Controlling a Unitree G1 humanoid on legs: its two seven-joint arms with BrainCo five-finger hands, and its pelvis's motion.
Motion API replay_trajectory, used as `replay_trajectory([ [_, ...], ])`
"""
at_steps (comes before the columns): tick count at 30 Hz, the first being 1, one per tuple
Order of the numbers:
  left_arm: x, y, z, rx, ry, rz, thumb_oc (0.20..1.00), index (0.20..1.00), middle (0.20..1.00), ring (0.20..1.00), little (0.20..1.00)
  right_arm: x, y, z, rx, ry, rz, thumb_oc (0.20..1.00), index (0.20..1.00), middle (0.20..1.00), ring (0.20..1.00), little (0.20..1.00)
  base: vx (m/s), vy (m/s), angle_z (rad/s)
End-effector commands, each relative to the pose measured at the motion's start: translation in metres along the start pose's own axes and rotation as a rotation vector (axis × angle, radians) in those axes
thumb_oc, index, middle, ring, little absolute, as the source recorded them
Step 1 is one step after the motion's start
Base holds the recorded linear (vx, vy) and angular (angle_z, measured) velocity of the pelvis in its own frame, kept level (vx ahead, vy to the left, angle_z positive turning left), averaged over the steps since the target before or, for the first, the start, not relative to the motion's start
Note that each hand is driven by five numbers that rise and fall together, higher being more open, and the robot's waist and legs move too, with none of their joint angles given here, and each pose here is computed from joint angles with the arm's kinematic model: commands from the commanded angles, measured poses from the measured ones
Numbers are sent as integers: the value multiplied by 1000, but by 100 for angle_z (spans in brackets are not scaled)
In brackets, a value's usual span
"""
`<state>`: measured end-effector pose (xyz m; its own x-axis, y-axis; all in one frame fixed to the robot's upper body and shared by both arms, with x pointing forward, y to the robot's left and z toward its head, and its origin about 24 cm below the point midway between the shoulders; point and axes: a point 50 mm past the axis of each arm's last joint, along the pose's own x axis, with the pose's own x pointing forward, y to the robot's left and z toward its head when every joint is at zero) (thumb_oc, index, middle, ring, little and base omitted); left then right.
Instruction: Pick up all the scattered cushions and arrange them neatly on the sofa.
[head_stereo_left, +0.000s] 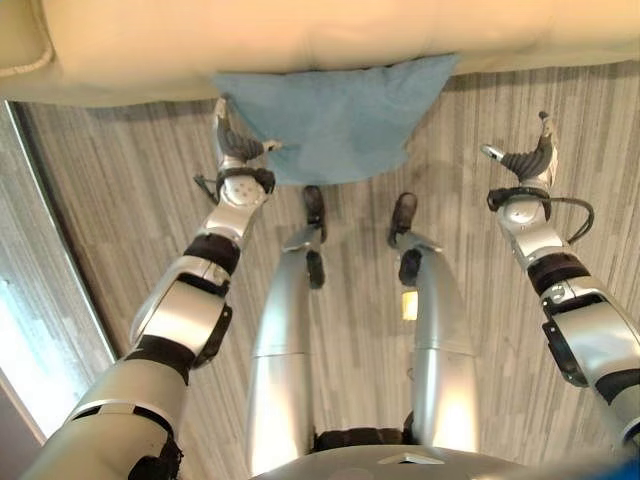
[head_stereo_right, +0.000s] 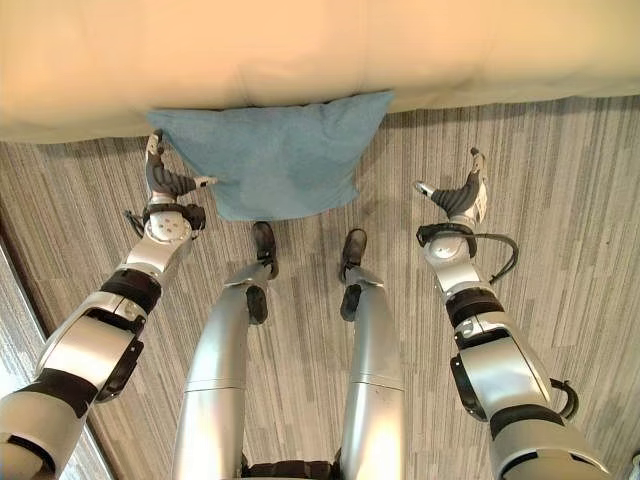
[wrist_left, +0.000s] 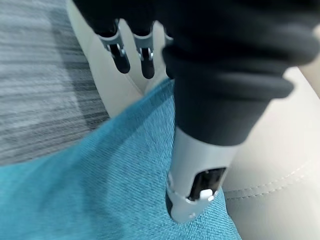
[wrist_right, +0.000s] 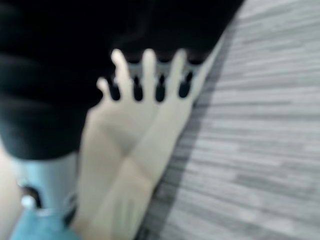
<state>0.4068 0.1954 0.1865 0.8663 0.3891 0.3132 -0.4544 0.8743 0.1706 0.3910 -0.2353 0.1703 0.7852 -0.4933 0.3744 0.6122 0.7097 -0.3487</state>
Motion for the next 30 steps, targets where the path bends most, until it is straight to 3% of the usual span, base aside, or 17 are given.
replay_trajectory([
  [1,-5,12,-22,-27,84,92,1000,1000,1000,1000,1000,-6,-6,-4,33,-32,-53,1000,1000,1000,1000,1000,21,46,7],
  [15,-31,-3,-37,-355,215,306,1000,1000,1000,1000,1000,-28,1,-20,51,0,-62,1000,1000,1000,1000,1000,12,-5,3],
  [30,-5,-1,-5,-326,98,60,1000,1000,1000,1000,1000,-13,-5,-4,36,-70,5,1000,1000,1000,1000,1000,25,21,1],
])
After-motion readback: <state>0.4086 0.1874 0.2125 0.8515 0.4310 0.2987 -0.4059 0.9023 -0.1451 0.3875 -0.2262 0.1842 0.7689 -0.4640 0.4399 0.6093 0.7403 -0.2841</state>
